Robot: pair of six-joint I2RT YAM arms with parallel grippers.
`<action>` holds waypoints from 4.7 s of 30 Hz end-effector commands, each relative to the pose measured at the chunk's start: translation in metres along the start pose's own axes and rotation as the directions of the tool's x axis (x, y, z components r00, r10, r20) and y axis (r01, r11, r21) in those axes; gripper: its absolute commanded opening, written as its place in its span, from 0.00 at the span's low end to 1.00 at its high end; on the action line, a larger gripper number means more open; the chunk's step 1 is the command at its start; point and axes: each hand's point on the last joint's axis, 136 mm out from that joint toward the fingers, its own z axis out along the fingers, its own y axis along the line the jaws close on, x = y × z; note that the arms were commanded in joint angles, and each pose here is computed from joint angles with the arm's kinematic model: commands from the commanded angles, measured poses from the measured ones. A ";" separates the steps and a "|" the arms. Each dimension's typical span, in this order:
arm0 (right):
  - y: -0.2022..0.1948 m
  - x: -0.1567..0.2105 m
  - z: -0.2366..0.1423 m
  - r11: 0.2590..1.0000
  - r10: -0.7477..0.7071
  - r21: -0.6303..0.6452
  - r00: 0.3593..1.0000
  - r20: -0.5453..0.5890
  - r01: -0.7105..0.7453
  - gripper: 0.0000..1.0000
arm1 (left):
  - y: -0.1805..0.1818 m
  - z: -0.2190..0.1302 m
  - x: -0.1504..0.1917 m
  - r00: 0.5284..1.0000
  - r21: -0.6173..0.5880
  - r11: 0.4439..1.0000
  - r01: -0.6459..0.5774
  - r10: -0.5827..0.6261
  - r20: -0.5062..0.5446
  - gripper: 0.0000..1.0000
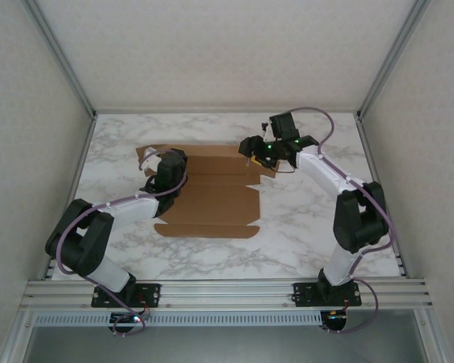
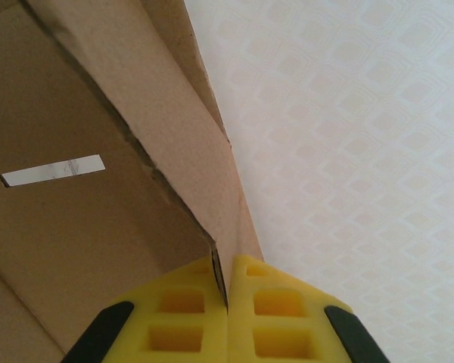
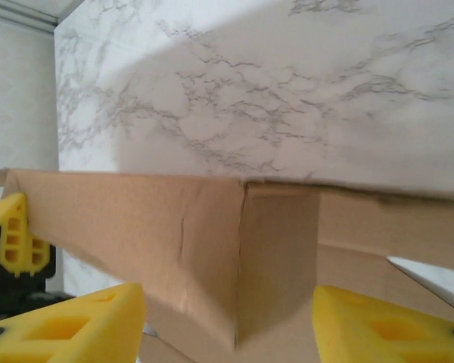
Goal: Fold the paper box
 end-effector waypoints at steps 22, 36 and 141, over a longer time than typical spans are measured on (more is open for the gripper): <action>-0.117 0.043 0.037 0.917 -0.114 0.388 0.993 0.039 0.090 0.25 | 0.061 0.002 0.014 0.992 -0.231 0.965 -0.126 0.115 -0.060 0.00; -0.132 0.029 0.076 0.942 -0.046 0.332 0.999 0.001 0.043 0.48 | 0.066 0.006 0.022 0.989 -0.239 0.962 -0.132 0.113 -0.091 0.00; -0.071 0.027 0.020 0.968 -0.245 -0.059 0.969 0.006 0.245 0.30 | 0.047 -0.004 0.020 0.986 -0.176 0.975 -0.137 0.118 -0.116 0.00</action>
